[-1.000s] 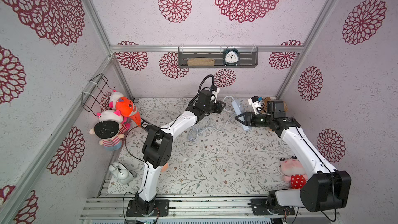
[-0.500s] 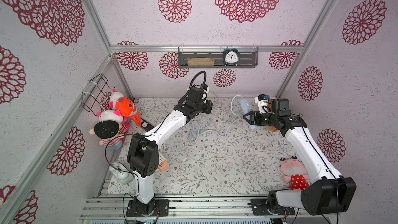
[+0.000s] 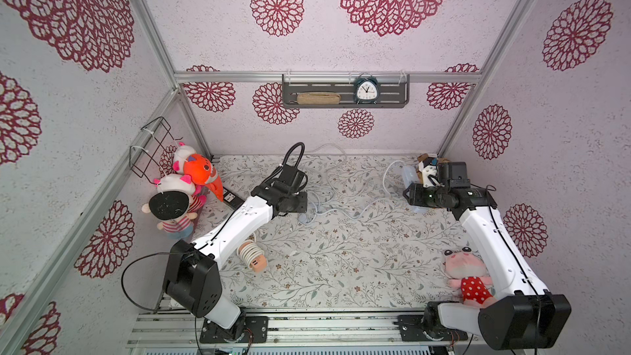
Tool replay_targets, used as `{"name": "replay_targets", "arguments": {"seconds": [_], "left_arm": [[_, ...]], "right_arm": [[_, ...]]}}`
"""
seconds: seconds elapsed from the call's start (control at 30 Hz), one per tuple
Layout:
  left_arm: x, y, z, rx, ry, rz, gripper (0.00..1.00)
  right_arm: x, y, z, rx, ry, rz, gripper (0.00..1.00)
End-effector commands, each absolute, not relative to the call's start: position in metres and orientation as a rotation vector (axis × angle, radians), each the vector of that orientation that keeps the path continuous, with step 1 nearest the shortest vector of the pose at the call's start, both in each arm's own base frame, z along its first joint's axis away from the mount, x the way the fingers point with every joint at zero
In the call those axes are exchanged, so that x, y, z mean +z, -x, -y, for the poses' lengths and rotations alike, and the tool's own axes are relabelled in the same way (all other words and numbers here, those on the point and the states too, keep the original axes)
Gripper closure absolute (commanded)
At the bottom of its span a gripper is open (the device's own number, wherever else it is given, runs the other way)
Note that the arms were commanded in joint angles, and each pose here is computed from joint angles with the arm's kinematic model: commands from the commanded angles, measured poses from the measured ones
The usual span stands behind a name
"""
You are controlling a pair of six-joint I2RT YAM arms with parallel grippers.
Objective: Unwrap the cord wrapped around the power strip
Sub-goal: Unwrap the power cord from the power strip.
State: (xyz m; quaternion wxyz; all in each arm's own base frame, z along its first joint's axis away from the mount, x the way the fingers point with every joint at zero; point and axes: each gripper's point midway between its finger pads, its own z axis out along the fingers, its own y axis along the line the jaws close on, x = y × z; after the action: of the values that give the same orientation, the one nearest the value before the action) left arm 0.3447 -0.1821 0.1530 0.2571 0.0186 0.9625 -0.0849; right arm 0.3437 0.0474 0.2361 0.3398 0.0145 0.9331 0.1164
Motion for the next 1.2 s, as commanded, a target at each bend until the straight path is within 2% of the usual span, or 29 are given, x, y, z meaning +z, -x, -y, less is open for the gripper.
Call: {"name": "replay_targets", "arguments": {"seconds": [0.0, 0.13, 0.27, 0.33, 0.53, 0.8, 0.97, 1.17], "left_arm": [[0.134, -0.326, 0.166, -0.205, 0.111, -2.661, 0.62], [0.121, -0.342, 0.175, -0.264, 0.142, -2.660, 0.67], [0.121, -0.374, 0.187, -0.302, 0.160, -2.617, 0.67], [0.113, -0.384, 0.190, -0.271, 0.138, -2.628, 0.61], [0.079, -0.400, 0.192, -0.249, 0.137, -2.712, 0.58], [0.045, -0.400, 0.185, -0.215, 0.166, -2.776, 0.52], [0.038, -0.403, 0.195, -0.281, 0.146, -2.774, 0.34], [0.037, -0.406, 0.204, -0.357, 0.158, -2.763, 0.38]], "right_arm": [[0.243, -0.348, -0.036, 0.274, -0.083, -2.388, 1.00], [0.238, -0.348, -0.036, 0.286, -0.082, -2.398, 1.00], [0.232, -0.343, -0.034, 0.283, -0.089, -2.407, 1.00], [0.228, -0.341, -0.033, 0.287, -0.093, -2.412, 1.00], [0.221, -0.338, -0.032, 0.299, -0.093, -2.426, 1.00], [0.218, -0.336, -0.034, 0.314, -0.081, -2.431, 1.00], [0.219, -0.334, -0.034, 0.318, -0.082, -2.428, 1.00], [0.216, -0.332, -0.035, 0.325, -0.082, -2.436, 1.00]]}}
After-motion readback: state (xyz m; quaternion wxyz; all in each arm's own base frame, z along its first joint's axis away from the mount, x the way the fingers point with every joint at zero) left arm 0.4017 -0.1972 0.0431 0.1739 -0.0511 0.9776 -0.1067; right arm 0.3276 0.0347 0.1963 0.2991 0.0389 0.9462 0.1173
